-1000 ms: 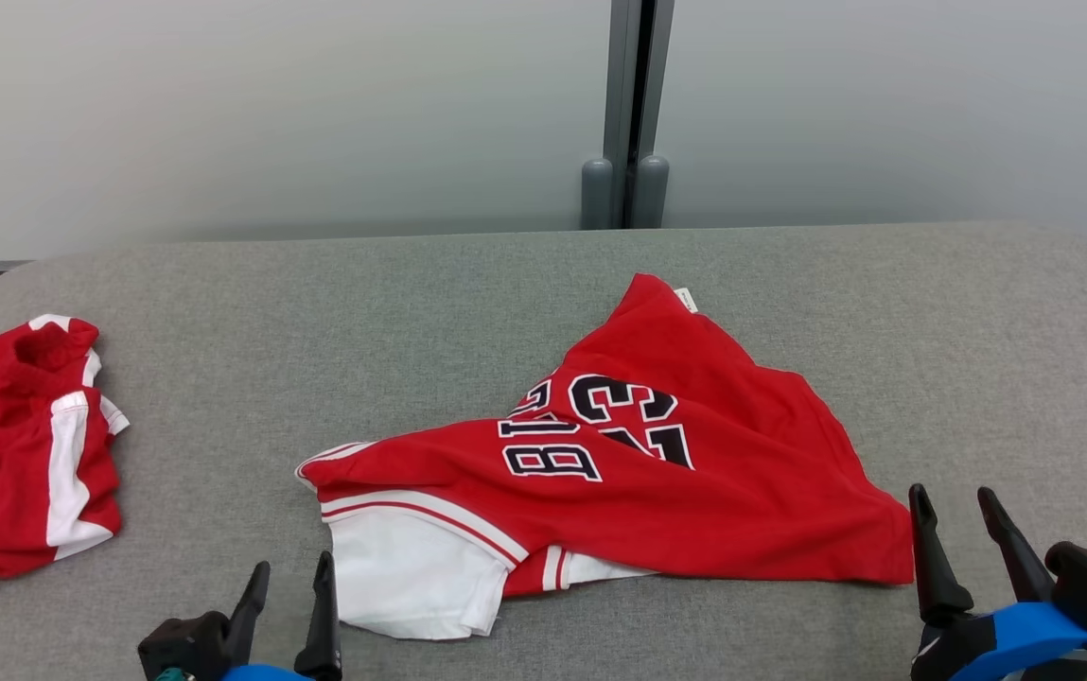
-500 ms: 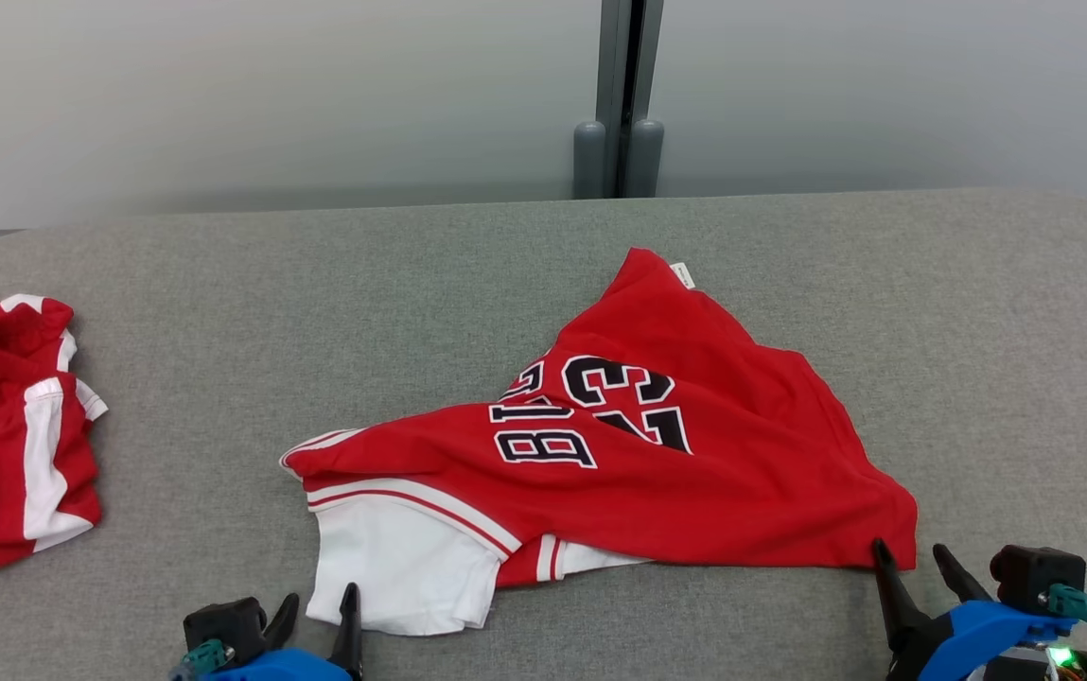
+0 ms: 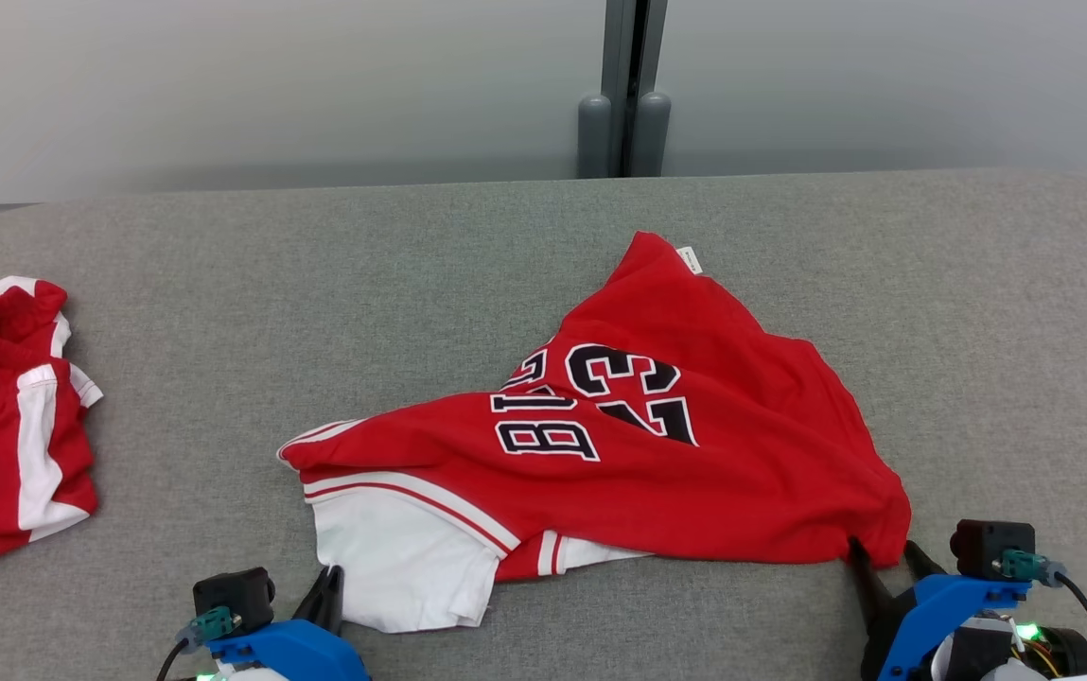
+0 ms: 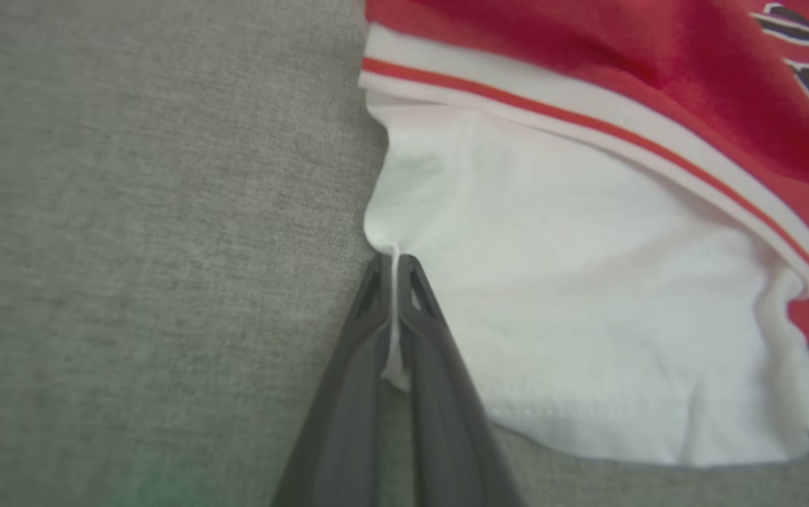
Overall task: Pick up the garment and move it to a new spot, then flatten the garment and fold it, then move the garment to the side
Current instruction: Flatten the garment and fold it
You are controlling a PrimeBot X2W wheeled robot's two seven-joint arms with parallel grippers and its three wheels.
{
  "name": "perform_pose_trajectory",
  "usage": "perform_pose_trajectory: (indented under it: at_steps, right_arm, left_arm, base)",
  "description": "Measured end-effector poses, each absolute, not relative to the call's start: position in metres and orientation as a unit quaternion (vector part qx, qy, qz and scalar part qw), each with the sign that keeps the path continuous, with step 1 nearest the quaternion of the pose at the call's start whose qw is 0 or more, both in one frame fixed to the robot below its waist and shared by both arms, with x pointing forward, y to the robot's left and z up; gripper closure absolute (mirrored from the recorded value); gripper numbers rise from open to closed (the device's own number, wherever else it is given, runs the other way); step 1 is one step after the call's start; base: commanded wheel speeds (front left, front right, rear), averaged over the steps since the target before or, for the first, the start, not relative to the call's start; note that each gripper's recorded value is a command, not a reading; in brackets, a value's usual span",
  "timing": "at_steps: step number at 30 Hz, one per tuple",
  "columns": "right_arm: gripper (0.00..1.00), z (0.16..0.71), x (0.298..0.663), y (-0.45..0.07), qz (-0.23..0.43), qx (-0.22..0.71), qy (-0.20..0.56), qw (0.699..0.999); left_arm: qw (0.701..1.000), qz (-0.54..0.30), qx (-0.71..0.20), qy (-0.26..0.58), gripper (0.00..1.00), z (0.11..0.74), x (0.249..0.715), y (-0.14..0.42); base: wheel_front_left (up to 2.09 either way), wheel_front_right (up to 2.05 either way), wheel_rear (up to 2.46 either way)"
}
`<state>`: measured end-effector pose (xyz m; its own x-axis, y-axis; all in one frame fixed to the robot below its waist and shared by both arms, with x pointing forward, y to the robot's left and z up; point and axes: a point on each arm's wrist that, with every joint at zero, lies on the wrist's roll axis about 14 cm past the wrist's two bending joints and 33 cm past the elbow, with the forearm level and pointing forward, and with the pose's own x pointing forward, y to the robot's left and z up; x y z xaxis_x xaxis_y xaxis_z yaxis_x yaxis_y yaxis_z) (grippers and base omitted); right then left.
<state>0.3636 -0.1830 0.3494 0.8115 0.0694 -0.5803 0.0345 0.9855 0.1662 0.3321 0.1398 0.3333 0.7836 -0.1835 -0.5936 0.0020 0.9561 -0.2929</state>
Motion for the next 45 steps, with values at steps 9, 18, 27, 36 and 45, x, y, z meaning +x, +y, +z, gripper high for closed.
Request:
perform_pose_trajectory:
  at_steps: [9, 18, 27, 36, 45]
  right_arm:
    - [1.00, 0.369, 0.374, -0.170, 0.021, 0.114, 0.262, 0.958]
    - [1.00, 0.468, 0.399, -0.184, 0.020, 0.134, 0.108, 0.985]
    - [1.00, 0.568, 0.398, -0.192, 0.035, 0.113, -0.004, 0.993]
    - [1.00, 0.646, 0.401, -0.193, 0.047, 0.058, -0.077, 0.994]
    - [1.00, 0.654, 0.464, -0.196, 0.068, -0.002, -0.054, 0.996]
  left_arm:
    - [0.940, -0.049, -0.199, 0.274, 1.00, 0.351, 0.340, 0.132]
    - [0.947, -0.064, -0.309, 0.060, 1.00, 0.470, 0.394, 0.142]
    - [0.924, -0.154, -0.343, -0.070, 1.00, 0.595, 0.407, 0.140]
    - [0.897, -0.248, -0.343, -0.130, 1.00, 0.694, 0.419, 0.118]
    - [0.919, -0.262, -0.285, -0.076, 1.00, 0.689, 0.500, 0.103]
  base:
    - [0.00, 0.00, 0.00]
    - [0.00, 0.00, 0.00]
    - [0.00, 0.00, 0.00]
    - [0.00, 0.00, 0.00]
    - [0.00, 0.00, 0.00]
